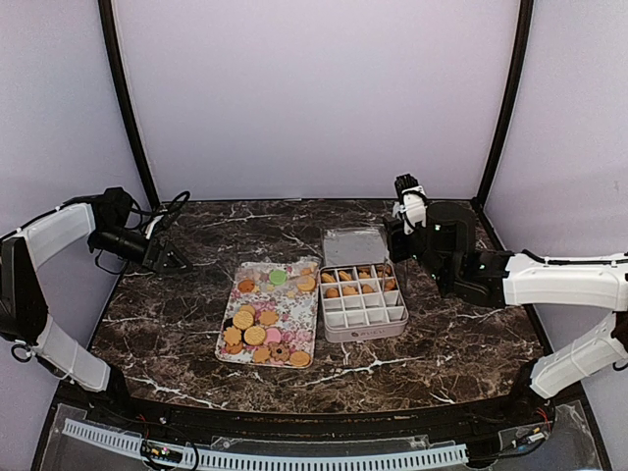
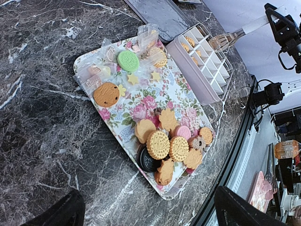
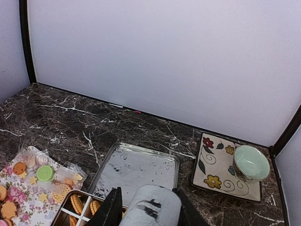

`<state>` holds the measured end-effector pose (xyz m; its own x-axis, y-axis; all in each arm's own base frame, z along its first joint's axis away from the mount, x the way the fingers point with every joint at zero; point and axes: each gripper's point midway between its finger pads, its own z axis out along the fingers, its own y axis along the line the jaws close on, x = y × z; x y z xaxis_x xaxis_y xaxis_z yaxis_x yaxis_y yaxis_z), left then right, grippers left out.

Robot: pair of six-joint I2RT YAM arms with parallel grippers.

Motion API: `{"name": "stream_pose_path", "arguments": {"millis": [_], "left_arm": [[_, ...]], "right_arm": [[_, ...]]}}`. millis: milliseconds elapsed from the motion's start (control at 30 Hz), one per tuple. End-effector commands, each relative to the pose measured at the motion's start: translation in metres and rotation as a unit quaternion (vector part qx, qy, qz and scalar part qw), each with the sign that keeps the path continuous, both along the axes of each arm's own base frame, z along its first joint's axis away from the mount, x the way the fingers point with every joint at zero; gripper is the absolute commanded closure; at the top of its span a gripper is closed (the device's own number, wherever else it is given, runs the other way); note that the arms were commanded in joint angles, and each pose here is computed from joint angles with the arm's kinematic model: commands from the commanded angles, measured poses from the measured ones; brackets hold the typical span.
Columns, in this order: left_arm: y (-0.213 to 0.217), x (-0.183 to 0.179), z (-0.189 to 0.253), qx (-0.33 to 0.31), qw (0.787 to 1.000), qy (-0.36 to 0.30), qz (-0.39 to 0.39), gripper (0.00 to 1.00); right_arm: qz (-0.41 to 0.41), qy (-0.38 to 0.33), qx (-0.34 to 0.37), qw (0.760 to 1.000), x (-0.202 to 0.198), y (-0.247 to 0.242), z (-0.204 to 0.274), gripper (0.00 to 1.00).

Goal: Pack the cookies
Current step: Place the fake cookies in the empty pocket of the box, then pick up the fake cookies from the plate.

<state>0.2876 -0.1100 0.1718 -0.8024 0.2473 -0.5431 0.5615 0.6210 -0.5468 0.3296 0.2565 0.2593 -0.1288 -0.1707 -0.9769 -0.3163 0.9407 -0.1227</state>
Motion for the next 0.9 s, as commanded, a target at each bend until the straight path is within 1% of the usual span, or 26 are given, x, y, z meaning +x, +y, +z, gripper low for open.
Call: {"name": "stream_pose_path", "arguments": {"millis": [0,167,267,333,467,567,667,833,867], "left_arm": [[-0.001,0.0,0.014,-0.011,1.0,-0.014,0.0,0.02],[-0.001,0.0,0.013,-0.009,1.0,-0.014,0.0,0.02],[-0.001,0.0,0.014,-0.011,1.0,-0.014,0.0,0.02],[-0.001,0.0,0.013,-0.012,1.0,-0.014,0.001,0.02],[0.0,0.0,0.012,-0.01,1.0,-0.012,0.002,0.02],[0.0,0.0,0.012,-0.008,1.0,-0.013,0.001,0.02],[0.001,0.0,0.008,-0.005,1.0,-0.01,0.002,0.02],[0.001,-0.001,0.007,-0.004,1.0,-0.007,0.002,0.02],[0.001,-0.001,0.007,-0.004,1.0,-0.008,0.002,0.02]], "right_arm": [[0.001,-0.028,0.039,0.999,0.003,0.001,0.033,0.64],[0.008,-0.033,0.052,0.998,-0.001,0.0,0.043,0.64],[0.01,-0.032,0.057,0.998,-0.002,0.0,0.044,0.66],[0.022,-0.035,0.068,0.997,-0.003,0.004,0.048,0.69],[0.062,-0.038,0.099,0.992,-0.007,0.025,0.065,0.7],[0.09,-0.049,0.111,0.989,-0.012,0.05,0.082,0.7],[0.127,-0.056,0.119,0.983,-0.021,0.085,0.092,0.7],[0.195,-0.052,0.129,0.971,-0.039,0.159,0.093,0.7],[0.205,-0.047,0.126,0.97,-0.04,0.174,0.086,0.7]]}}
